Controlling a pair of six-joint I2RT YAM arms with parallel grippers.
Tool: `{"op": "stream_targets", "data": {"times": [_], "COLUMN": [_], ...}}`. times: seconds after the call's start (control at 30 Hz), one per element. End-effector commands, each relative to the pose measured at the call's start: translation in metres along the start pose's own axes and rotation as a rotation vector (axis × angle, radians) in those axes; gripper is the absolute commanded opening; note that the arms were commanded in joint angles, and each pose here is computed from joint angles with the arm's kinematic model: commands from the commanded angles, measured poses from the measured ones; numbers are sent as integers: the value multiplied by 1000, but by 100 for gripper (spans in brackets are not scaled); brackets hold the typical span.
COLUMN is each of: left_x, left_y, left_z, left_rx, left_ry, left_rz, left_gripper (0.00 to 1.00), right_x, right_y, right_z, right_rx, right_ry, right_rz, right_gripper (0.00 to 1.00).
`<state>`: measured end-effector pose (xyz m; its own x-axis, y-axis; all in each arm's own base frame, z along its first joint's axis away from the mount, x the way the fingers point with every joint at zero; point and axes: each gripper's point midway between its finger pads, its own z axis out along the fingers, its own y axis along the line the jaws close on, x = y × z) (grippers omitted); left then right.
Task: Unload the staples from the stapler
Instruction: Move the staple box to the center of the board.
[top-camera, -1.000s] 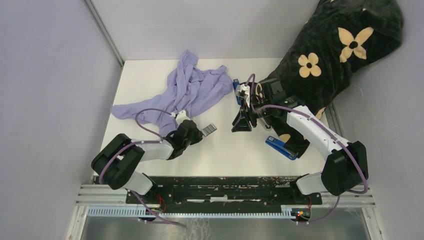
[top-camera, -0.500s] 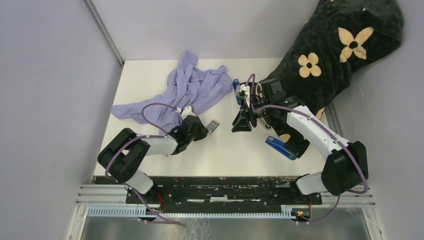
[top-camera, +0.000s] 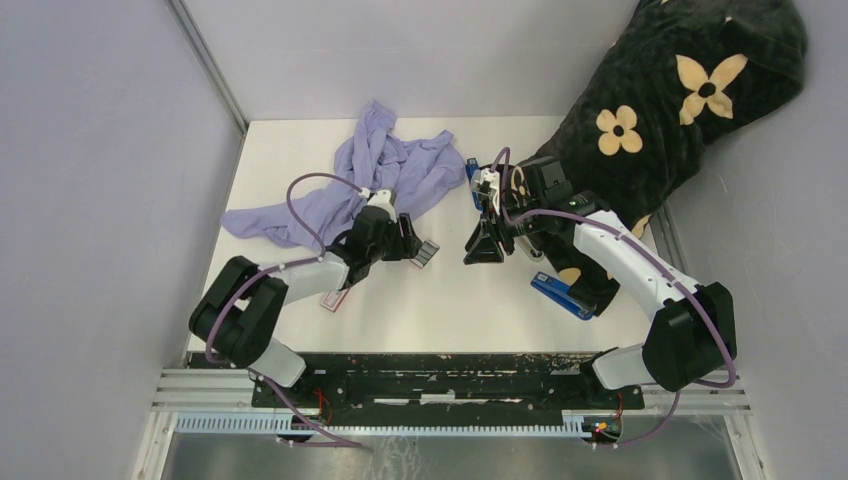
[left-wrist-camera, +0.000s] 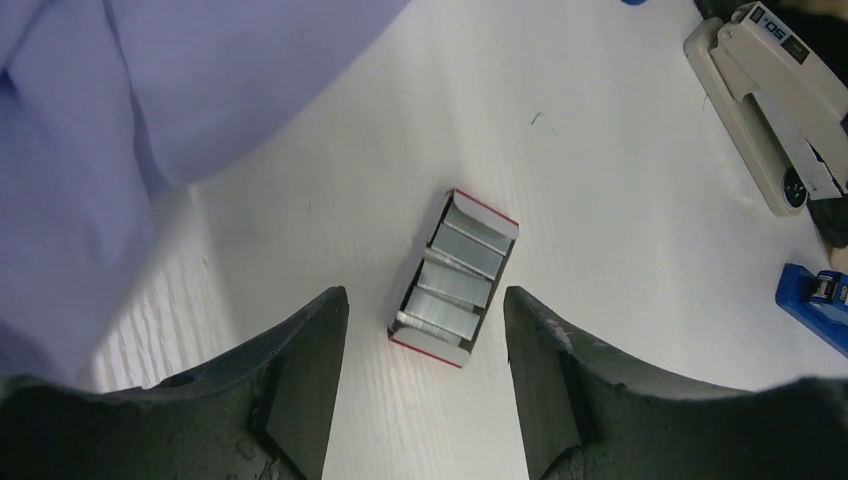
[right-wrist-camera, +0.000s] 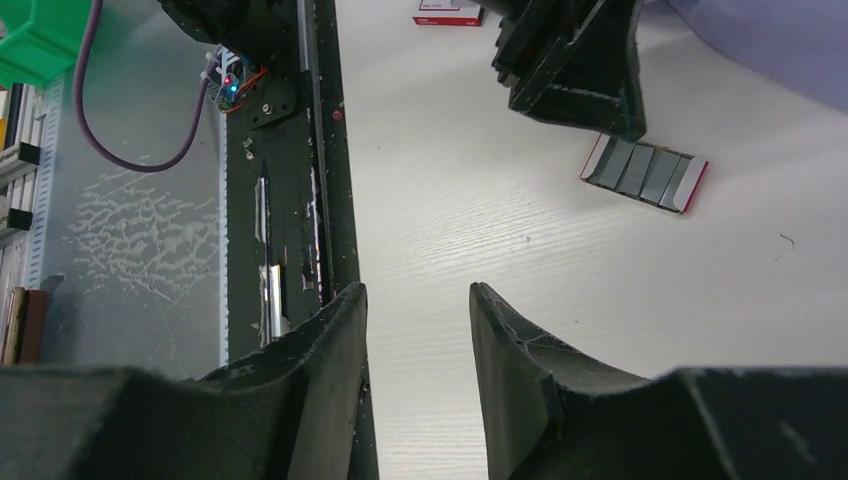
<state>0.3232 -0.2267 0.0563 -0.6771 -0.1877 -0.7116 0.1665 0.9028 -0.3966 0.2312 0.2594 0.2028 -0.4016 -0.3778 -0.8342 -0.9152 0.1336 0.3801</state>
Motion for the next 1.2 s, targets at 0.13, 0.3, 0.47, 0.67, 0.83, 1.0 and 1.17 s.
{"op": "stream_targets", "data": {"times": [0.13,0.3,0.47,0.67,0.83,1.0,1.17], "left_x": [-19,-18,-16,-14,-9,-7,-3], "left_y": [-24,-24,-25,-24,-25,-20,-16], "left_z": [11,15,21,25,31,39,44], "left_rx": [186,220,240,242,247,213,195], "left_ry": [28,36,67,88,128,164,193], "left_rz": [225,228,219,199,188,186,188], "left_gripper": [69,71,68,63,55,50,47], "right_x": [-21,-20,-20,-20,-21,-21,-22], "right_y": [7,6,6,5,6,7,6], "right_z": [-5,-5,-5,-6,-7,-7,-8], "right_rx": [-21,-20,-19,-19,-18,-20,-20], "right_ry": [-32,-28,-28,-30,-31,-32,-34], "right_rz": [-73,-72,-70,-68,-69,-71,-70], "right_gripper": [49,49,49,49,49,49,49]}}
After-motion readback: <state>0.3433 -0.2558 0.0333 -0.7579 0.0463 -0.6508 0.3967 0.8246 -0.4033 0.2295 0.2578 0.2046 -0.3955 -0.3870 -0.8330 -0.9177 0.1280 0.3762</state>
